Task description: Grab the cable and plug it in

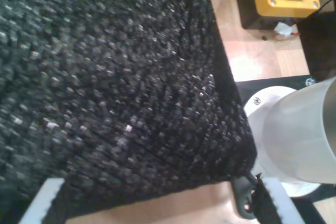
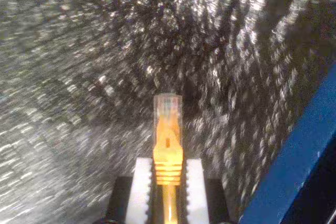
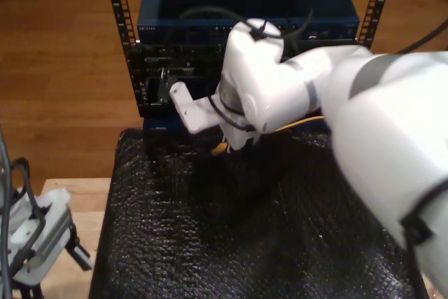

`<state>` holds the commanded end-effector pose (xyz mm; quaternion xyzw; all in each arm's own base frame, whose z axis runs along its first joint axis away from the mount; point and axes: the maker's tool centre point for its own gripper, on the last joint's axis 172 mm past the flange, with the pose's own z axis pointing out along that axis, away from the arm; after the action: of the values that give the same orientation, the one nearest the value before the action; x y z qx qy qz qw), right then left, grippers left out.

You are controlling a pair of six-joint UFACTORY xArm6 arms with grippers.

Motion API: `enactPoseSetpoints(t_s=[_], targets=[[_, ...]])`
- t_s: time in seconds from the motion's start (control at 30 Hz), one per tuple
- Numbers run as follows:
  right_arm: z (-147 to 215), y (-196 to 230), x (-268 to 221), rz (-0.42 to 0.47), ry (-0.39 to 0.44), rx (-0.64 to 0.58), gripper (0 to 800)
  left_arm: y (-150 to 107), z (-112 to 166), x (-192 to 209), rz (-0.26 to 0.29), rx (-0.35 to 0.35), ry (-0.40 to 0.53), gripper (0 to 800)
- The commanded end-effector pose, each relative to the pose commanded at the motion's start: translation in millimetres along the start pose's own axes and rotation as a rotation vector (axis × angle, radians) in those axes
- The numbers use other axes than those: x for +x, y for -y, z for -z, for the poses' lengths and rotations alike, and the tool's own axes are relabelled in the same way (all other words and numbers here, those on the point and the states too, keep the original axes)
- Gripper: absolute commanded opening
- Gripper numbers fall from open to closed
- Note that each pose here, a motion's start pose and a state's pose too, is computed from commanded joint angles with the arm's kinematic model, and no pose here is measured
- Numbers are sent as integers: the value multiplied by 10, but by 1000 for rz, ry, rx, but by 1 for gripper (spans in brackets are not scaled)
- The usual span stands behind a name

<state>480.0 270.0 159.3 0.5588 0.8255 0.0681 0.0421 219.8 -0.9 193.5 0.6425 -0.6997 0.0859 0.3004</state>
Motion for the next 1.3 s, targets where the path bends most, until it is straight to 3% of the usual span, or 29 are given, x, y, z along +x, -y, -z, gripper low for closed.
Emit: enactPoseSetpoints(t_s=[0.13, 0.33, 0.5, 0.7, 1.0, 1.3], targets=[[202, 274, -80, -49, 7, 21, 6, 16, 85, 373, -17, 7, -111, 800], [887, 513, -541, -139, 17, -9, 4, 111, 192, 897, -45, 45, -285, 800], [1323, 741, -900, -215, 32, -7, 4, 272, 357, 1112, -51, 98, -346, 800], [1688, 1237, -1287, -320, 46, -11, 4, 356, 411, 1391, -72, 115, -396, 800], [2063, 1899, -1246, -366, 43, 4, 4, 460, 474, 1942, -100, 122, -521, 800], [2329, 1885, -1077, -420, -14, -4, 4, 528, 522, 2157, -125, 129, -571, 800]])
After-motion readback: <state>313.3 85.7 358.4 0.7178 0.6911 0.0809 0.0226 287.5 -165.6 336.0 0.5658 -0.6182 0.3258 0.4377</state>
